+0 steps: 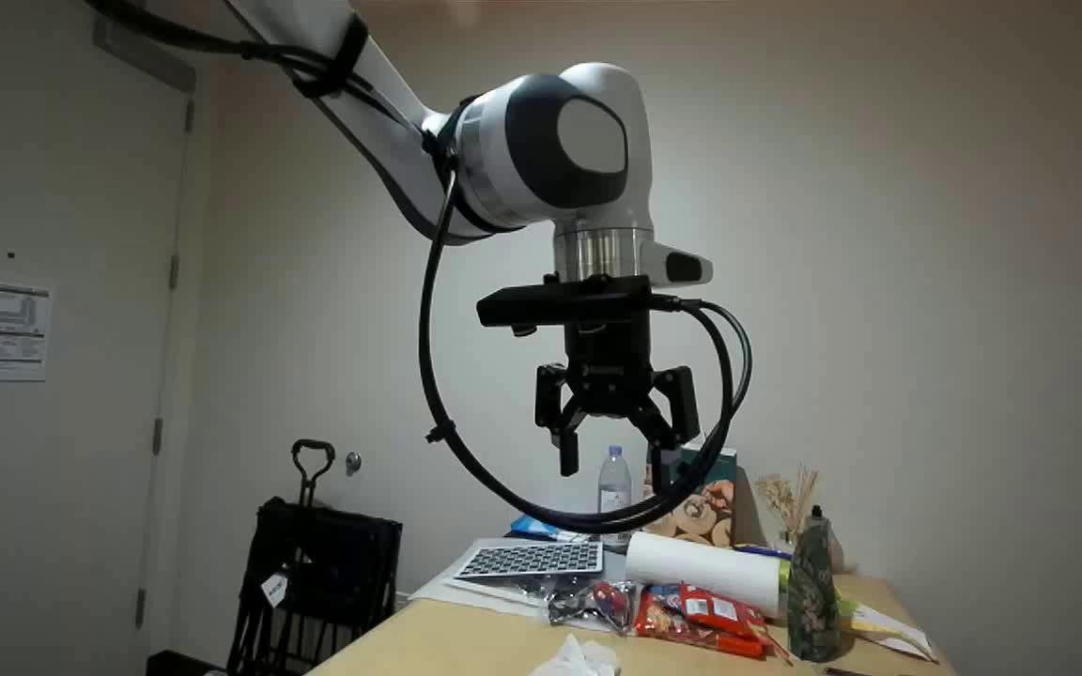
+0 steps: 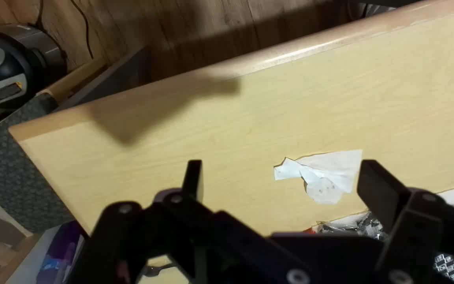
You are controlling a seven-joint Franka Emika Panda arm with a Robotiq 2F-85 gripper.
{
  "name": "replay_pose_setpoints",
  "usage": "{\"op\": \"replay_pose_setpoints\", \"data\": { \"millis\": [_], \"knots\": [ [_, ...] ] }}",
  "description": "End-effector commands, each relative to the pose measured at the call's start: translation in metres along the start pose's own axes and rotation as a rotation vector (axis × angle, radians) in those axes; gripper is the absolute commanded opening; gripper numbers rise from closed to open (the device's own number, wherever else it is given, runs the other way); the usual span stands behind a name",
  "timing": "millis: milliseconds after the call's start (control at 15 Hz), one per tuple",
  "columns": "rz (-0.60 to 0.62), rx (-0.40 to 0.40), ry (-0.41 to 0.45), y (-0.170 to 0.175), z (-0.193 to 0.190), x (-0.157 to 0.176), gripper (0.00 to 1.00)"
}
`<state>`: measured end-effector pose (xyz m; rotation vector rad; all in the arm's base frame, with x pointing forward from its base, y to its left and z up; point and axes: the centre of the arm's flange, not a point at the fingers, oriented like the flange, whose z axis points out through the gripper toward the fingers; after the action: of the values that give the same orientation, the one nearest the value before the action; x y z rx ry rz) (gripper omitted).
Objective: Pick up the cloth from the table and throw it on the floor
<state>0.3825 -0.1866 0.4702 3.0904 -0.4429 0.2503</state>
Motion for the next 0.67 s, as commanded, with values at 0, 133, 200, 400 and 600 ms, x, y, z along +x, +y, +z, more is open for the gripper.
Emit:
{"op": "replay_pose_setpoints", "data": {
  "millis": [0,133,200,400,600],
  "knots": [
    [0.0,0.0,0.0,0.0,0.0,0.0,1.0],
    [0.0,0.0,0.0,0.0,0.0,0.0,1.0],
    [0.0,0.0,0.0,0.0,0.0,0.0,1.0],
    [-0.03,-0.001,-0.02,-0.007,0.005,0.011,1.0],
    [-0.096,0.007,-0.053,-0.028,0.015,0.033,1.0]
  ]
}}
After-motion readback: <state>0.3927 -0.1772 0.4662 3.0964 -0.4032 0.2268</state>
